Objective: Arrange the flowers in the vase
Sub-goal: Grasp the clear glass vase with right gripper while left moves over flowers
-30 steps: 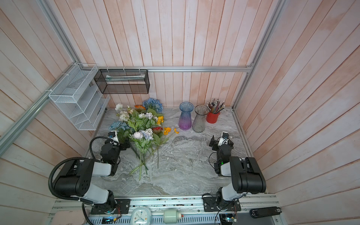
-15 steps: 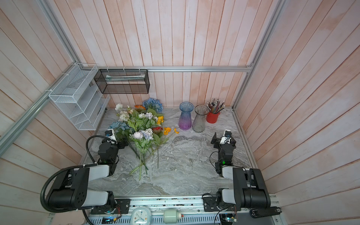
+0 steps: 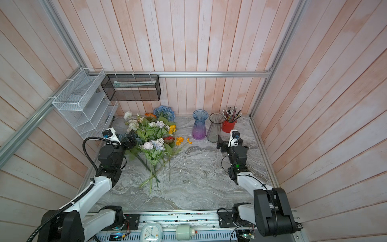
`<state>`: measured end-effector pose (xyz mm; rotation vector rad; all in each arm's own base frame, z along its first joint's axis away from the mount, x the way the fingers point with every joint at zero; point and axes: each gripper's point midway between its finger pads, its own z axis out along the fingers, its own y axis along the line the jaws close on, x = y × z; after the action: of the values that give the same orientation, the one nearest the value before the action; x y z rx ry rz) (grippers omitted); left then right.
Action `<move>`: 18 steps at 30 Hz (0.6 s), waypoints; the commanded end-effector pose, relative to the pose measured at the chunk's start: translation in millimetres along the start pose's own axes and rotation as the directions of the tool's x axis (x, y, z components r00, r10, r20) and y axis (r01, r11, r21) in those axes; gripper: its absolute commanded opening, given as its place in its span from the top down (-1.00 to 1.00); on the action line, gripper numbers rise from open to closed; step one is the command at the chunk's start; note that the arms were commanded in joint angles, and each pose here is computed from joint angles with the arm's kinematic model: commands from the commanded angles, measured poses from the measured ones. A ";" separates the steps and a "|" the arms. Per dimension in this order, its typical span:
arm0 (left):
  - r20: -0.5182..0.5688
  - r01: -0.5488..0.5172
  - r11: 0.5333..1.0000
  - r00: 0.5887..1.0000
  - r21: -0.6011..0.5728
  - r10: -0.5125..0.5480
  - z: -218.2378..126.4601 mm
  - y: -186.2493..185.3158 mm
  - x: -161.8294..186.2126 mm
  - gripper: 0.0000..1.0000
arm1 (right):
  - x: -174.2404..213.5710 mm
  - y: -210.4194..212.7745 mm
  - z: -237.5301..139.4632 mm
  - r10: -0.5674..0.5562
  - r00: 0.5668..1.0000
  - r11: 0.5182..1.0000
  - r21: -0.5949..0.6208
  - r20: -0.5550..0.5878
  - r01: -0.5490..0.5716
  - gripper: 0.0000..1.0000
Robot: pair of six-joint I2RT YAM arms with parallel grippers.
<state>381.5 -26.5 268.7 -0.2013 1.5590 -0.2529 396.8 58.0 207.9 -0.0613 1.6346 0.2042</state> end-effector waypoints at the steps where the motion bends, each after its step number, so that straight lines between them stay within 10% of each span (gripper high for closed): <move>1: -0.086 0.060 0.992 0.995 0.114 -0.050 4.5 -29.3 11.4 -1.00 | -5.3 13.9 22.2 -0.016 1.000 0.997 -0.074 0.013 0.017 -0.93; 18: -0.212 0.177 0.943 0.970 0.283 -0.118 5.6 -83.2 41.7 -1.00 | 3.7 9.5 104.9 -0.101 0.988 0.992 -0.061 0.116 0.109 -0.93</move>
<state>383.5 -113.1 241.5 -0.0652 1.6979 -0.6046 486.8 83.0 180.7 -0.1655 1.5763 0.2104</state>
